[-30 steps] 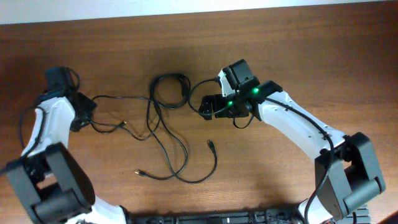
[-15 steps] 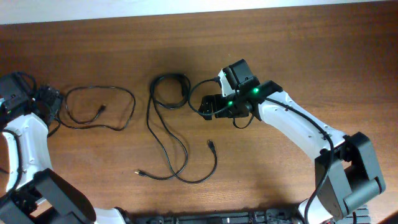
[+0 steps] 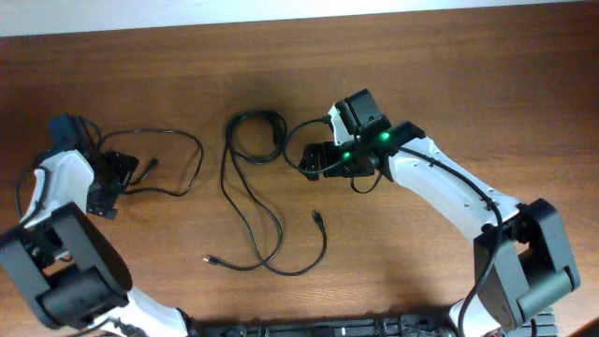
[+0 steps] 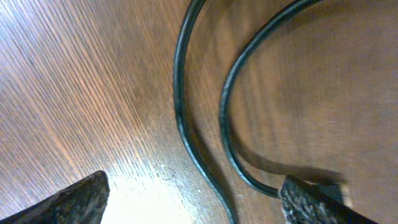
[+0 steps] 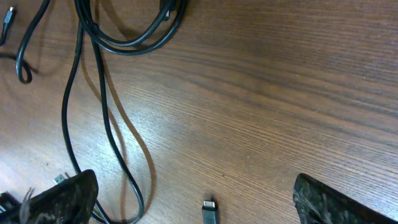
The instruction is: Untangle cables
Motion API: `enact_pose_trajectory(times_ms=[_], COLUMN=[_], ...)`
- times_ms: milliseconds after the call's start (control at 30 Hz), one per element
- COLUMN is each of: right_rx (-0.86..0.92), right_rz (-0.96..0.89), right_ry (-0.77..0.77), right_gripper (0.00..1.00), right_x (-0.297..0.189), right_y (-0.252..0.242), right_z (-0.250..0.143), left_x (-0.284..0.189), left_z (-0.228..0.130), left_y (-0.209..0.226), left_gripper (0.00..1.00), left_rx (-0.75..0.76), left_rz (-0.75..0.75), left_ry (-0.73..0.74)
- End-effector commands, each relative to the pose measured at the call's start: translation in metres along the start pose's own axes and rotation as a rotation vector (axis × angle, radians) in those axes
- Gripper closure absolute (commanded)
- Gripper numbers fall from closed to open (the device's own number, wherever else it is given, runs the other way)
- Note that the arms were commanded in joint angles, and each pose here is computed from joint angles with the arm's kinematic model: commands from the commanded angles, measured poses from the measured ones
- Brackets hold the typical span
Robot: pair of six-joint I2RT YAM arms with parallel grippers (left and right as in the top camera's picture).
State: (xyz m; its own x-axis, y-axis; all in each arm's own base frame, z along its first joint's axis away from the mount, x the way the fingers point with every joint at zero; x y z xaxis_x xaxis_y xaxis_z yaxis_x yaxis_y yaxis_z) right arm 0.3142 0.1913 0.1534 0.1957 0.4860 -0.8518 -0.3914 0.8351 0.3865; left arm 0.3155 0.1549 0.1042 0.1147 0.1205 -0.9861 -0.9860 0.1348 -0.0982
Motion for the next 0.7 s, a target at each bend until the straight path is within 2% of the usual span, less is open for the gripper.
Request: enact_pose_trajectory(times_ms=[0, 100, 200, 233, 267, 300, 333, 367, 467, 600, 667], right_rx=[-0.022, -0.022, -0.022, -0.022, -0.022, -0.022, -0.022, -0.022, -0.022, -0.022, -0.022], right_rz=[0.007, 0.007, 0.007, 0.007, 0.007, 0.007, 0.007, 0.007, 0.007, 0.007, 0.007], right_ry=[-0.018, -0.019, -0.018, -0.019, -0.019, -0.019, -0.019, -0.019, -0.018, -0.019, -0.018], right_gripper=[0.01, 0.01, 0.01, 0.01, 0.01, 0.01, 0.01, 0.01, 0.01, 0.01, 0.01], right_x=[-0.007, -0.007, -0.007, -0.007, -0.007, -0.007, -0.007, -0.007, -0.007, -0.007, -0.007], right_y=[0.005, 0.005, 0.005, 0.005, 0.005, 0.005, 0.005, 0.005, 0.005, 0.005, 0.005], right_z=[0.001, 0.001, 0.001, 0.001, 0.001, 0.001, 0.001, 0.001, 0.001, 0.001, 0.001], left_x=[0.012, 0.025, 0.056, 0.064, 0.068, 0.070, 0.070, 0.070, 0.070, 0.056, 0.027], left_z=[0.014, 0.026, 0.020, 0.017, 0.015, 0.014, 0.013, 0.014, 0.017, 0.035, 0.057], left_y=[-0.013, -0.033, -0.031, -0.027, -0.024, -0.022, -0.022, -0.022, -0.022, -0.035, -0.055], left_gripper=[0.07, 0.06, 0.16, 0.28, 0.35, 0.54, 0.64, 0.80, 1.00, 1.00, 1.00], left_rx=[-0.036, -0.019, -0.012, -0.008, -0.007, -0.006, -0.006, -0.016, -0.013, -0.031, -0.051], left_rz=[0.085, 0.181, 0.252, 0.287, 0.303, 0.311, 0.312, 0.310, 0.320, 0.268, 0.202], left_ry=[-0.020, 0.007, 0.081, 0.103, 0.113, 0.117, 0.118, 0.115, 0.084, 0.059, 0.012])
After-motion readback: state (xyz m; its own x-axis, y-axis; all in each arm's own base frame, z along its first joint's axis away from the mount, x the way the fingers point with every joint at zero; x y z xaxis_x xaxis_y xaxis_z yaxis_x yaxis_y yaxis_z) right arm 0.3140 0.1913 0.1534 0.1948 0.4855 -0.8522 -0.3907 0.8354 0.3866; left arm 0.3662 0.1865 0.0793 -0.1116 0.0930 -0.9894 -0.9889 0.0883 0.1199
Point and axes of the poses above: each gripper's point midway between its finger pads, its own x axis out along the fingers, its own y axis along the line the jaws close on, z = x × y, the point moved 8 cm from there along -x, back along the fingers, and after that the axes turned 13 degrees about -x, right-handed, at the moved point
